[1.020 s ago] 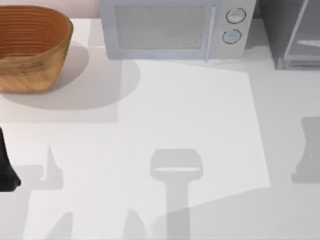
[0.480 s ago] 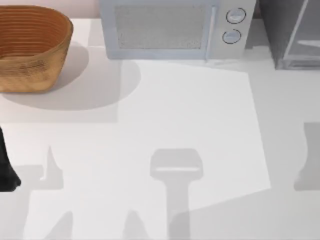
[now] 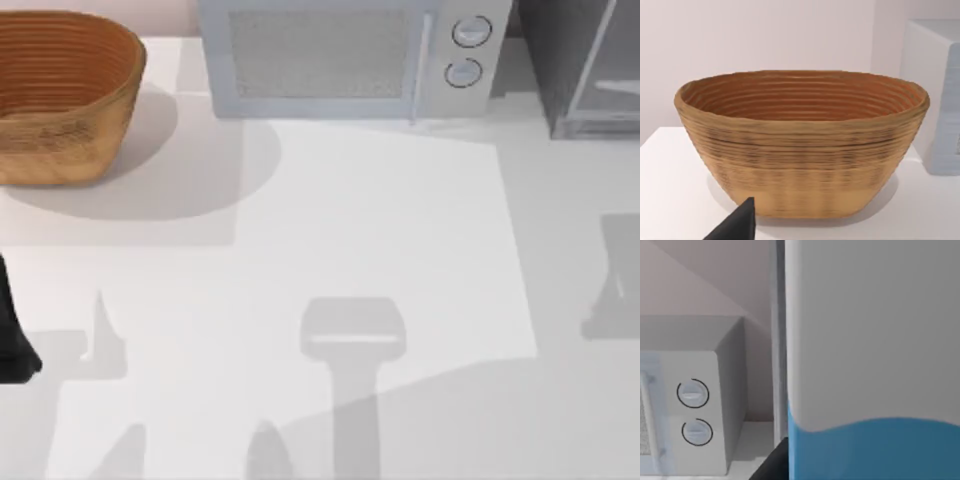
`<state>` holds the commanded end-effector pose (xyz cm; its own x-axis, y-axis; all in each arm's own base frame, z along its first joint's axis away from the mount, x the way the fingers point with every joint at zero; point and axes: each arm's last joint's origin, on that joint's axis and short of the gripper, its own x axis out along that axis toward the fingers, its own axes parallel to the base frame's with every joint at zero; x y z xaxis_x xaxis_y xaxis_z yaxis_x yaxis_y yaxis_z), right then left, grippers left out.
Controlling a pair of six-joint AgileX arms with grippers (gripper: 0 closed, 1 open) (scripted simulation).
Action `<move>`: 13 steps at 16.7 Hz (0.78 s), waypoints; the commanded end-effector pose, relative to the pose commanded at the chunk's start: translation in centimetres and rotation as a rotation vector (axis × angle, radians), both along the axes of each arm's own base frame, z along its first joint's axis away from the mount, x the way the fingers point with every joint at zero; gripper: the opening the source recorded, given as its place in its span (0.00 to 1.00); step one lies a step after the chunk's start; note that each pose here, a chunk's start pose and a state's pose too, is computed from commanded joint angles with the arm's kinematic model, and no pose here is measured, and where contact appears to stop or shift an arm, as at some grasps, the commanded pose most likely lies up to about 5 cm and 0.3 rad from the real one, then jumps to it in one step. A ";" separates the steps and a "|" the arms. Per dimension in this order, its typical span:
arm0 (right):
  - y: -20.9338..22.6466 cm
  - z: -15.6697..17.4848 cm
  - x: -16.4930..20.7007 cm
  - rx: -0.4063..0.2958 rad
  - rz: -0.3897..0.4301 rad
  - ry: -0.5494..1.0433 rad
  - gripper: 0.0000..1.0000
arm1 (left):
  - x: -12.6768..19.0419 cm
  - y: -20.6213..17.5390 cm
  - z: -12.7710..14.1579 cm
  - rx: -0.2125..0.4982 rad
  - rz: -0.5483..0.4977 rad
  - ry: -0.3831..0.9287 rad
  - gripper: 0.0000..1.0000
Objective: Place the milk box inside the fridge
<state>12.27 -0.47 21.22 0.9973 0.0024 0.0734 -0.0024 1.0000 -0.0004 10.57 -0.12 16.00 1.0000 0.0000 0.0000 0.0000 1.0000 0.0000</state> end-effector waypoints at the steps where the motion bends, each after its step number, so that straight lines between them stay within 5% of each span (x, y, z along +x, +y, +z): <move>1: -0.2 1.0 0.8 -0.002 -0.002 -0.005 0.00 | 0.0 0.0 0.0 0.000 0.000 0.000 1.00; 7: -2.3 4.1 10.6 -0.007 -0.010 0.032 0.00 | 0.0 0.0 0.0 0.000 0.000 0.000 1.00; 13: -6.5 -1.9 22.3 0.003 -0.008 0.092 0.00 | 0.0 0.0 0.0 0.000 0.000 0.000 1.00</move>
